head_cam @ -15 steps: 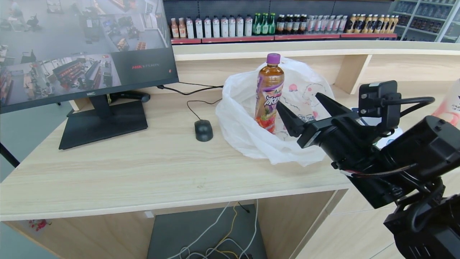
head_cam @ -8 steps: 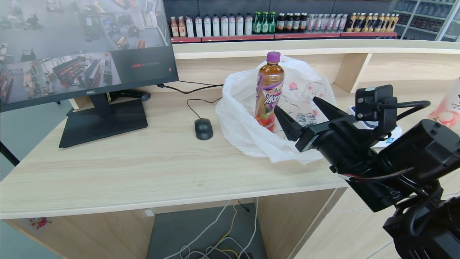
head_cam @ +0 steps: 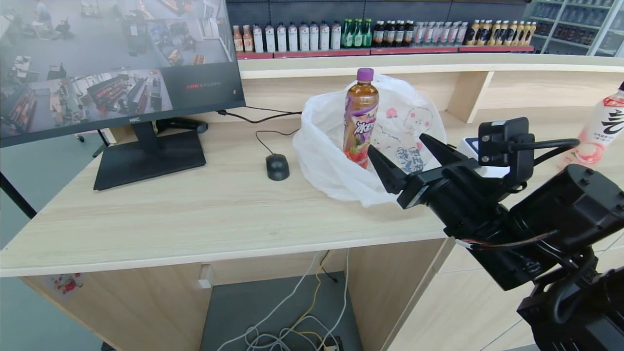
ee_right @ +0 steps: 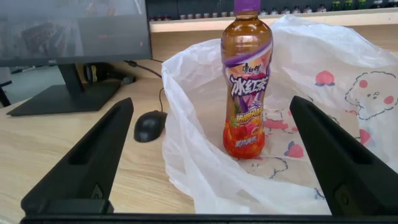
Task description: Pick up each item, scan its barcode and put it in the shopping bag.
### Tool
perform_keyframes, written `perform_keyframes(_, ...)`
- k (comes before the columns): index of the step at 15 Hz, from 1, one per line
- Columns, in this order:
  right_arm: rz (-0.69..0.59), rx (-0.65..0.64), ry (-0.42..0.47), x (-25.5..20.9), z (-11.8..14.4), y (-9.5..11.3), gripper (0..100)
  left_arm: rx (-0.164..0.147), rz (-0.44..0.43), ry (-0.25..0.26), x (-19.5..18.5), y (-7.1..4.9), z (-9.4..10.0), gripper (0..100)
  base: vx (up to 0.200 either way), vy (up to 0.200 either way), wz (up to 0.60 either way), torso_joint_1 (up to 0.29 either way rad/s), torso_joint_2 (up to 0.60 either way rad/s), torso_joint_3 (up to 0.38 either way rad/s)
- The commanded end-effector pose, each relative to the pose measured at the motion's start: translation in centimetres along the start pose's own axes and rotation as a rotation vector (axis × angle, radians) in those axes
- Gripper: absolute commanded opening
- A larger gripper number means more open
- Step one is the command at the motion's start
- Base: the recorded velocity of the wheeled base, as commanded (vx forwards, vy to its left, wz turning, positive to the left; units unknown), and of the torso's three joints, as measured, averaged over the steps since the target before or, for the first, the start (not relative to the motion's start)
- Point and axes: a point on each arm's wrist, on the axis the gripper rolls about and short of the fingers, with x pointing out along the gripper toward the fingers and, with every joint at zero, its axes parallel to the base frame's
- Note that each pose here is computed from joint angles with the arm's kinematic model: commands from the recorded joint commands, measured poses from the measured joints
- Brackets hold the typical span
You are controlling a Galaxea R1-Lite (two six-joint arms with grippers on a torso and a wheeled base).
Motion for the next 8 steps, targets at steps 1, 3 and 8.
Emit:
perform_keyframes(1,-0.004,-0.001,0.009,0.14,-0.39,0.01,100,-0.005,0.000,0.000,0.00,0.00,0.00,100,0.000,-0.200,0.00,-0.007,0.00,0.002)
perform_keyframes(3,-0.066,-0.008,-0.001,0.41,-0.17,-0.36,100,-0.003,0.000,0.000,0.00,0.00,0.00,100,0.000,-0.200,0.00,0.005,0.00,-0.002)
perform_keyframes(8,-0.080,-0.011,0.020,-0.09,-0.42,-0.41,100,-0.006,0.000,0.000,0.00,0.00,0.00,100,0.000,-0.200,0.00,0.004,0.00,0.003)
